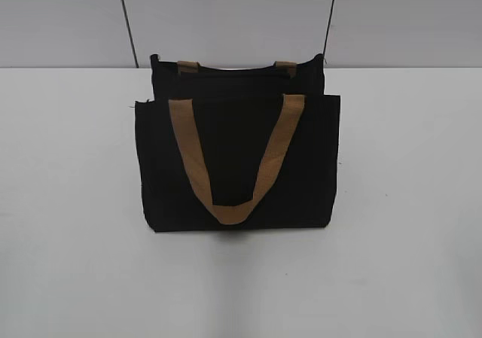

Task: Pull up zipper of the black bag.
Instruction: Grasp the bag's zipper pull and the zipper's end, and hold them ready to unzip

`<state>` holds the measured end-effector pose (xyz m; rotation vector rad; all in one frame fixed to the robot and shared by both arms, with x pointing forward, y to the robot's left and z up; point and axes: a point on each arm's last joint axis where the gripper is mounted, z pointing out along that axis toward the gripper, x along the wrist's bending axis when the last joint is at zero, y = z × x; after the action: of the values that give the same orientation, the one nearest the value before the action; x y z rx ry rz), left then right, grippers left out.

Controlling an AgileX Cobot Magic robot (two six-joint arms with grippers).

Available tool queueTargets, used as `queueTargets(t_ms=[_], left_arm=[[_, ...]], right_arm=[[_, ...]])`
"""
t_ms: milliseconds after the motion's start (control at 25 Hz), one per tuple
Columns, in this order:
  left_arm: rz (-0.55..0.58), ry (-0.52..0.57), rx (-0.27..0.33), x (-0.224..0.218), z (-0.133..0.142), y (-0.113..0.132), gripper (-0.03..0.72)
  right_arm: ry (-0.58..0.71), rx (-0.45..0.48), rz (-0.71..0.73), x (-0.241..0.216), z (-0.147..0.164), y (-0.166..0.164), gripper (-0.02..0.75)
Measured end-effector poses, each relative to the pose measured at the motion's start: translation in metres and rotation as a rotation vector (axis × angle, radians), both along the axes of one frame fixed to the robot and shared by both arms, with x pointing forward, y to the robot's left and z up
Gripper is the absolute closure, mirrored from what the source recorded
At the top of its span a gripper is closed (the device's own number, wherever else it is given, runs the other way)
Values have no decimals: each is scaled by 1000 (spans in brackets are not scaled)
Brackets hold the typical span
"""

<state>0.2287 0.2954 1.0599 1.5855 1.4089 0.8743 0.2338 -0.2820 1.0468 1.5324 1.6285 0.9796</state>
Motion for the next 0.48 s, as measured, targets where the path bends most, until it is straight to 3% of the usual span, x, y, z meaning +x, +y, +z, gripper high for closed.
queueTargets(t_ms=[480], left_arm=[[0,0,0,0,0,0,285]], right_arm=[[0,0,0,0,0,0,302]])
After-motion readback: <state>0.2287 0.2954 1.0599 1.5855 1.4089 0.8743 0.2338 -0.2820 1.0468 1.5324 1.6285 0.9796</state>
